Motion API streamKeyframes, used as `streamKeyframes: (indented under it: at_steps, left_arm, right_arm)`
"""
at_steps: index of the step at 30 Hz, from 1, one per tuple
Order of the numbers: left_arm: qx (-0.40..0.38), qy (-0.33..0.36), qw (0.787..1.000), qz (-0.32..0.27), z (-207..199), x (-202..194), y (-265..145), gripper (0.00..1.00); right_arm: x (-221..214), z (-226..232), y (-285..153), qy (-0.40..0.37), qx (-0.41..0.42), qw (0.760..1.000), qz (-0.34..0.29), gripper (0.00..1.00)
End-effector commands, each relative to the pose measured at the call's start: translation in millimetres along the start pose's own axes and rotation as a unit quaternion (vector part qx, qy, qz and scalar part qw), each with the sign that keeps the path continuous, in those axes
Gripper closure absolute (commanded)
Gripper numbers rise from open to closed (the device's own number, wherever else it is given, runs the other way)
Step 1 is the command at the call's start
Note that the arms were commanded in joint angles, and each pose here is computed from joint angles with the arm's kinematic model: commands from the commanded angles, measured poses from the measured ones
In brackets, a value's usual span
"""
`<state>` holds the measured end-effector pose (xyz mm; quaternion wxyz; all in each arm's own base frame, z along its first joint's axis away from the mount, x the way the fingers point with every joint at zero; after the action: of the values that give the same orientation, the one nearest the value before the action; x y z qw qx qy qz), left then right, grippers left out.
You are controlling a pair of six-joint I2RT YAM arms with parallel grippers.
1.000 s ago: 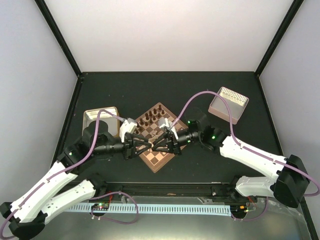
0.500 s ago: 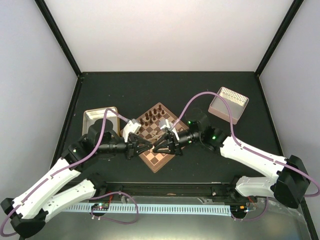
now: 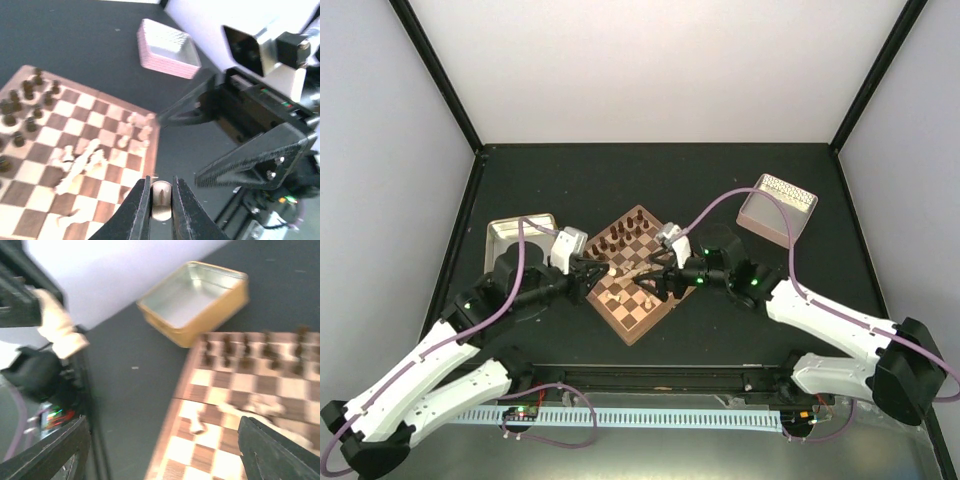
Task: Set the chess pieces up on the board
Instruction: Place the chess piece on the chessboard.
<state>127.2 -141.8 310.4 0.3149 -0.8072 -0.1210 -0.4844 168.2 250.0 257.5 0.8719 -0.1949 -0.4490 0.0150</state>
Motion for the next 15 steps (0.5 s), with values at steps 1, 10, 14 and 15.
streamKeyframes:
  at_steps: [1, 10, 14, 15]
  left_arm:
    - [0.095, -0.001, 0.995, 0.001, 22, -7, 13, 0.99]
    - [0.105, 0.005, 0.990, 0.096, 25, -43, 74, 0.98]
    - [0.137, 0.031, 0.982, 0.124, 18, -68, 89, 0.98]
    - [0.142, 0.035, 0.981, 0.128, 16, -73, 91, 0.98]
  right_arm:
    - [4, -38, -16, 0.063, -0.200, 0.973, -0.095, 0.18]
    - [-11, -97, -39, 0.185, -0.404, 0.888, -0.118, 0.19]
    - [-19, -111, -49, 0.219, -0.424, 0.870, -0.127, 0.19]
    - [-21, -113, -50, 0.224, -0.426, 0.867, -0.130, 0.19]
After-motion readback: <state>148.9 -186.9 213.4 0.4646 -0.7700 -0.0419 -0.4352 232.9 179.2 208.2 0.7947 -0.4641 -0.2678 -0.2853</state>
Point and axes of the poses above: each gripper's point midway between its finger pads, its own y axis out along the fingers, its own z axis along the line the jaws close on, x = y × z, the point moved 9 cm from there along -y, back along the fingers, and after that the axes turned 10 degrees about y, right-handed, at the moved point
